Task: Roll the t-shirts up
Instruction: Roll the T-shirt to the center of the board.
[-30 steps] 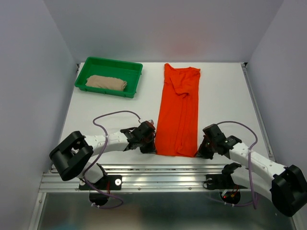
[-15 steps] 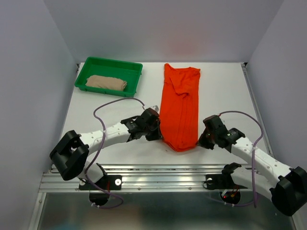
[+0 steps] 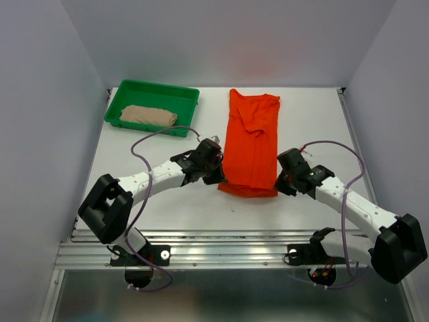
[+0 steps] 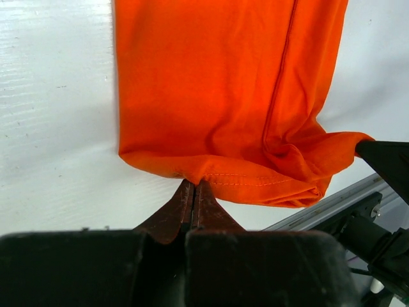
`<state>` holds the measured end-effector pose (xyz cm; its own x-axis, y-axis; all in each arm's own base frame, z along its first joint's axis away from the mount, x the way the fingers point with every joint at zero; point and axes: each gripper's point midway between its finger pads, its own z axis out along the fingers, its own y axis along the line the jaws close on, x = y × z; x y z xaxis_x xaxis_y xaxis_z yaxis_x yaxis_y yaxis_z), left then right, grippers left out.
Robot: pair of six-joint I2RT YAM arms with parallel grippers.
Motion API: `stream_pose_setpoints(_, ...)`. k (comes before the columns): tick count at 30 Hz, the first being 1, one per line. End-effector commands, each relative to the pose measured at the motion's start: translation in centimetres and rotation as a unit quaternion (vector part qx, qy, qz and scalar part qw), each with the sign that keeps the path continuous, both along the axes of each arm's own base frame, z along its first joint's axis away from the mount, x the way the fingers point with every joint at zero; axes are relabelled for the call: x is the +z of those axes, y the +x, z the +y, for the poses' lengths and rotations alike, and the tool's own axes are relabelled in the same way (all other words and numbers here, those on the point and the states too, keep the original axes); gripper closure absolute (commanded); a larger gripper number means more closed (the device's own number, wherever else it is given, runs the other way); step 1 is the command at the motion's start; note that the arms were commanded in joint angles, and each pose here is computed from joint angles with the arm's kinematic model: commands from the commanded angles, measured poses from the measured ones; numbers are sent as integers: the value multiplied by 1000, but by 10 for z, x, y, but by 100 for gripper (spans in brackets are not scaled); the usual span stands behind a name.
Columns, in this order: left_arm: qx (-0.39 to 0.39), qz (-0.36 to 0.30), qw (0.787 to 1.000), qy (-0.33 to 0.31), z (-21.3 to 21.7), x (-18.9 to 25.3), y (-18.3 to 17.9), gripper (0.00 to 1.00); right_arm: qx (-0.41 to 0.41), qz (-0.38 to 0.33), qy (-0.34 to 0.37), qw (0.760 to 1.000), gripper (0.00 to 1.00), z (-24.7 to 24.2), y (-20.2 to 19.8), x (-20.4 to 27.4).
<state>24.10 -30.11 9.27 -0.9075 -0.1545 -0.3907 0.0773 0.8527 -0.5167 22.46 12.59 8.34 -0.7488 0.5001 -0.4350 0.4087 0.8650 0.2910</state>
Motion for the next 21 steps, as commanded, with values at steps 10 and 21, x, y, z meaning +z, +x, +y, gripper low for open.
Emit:
stream_pose_setpoints(10,8,-4,1000,3,3,2,8,100,-5,-25,-15,1000,99,0,15,8)
stream_pose_setpoints(21,16,6,1000,22,3,-17,18,100,-11,-35,-50,998,99,-3,34,5)
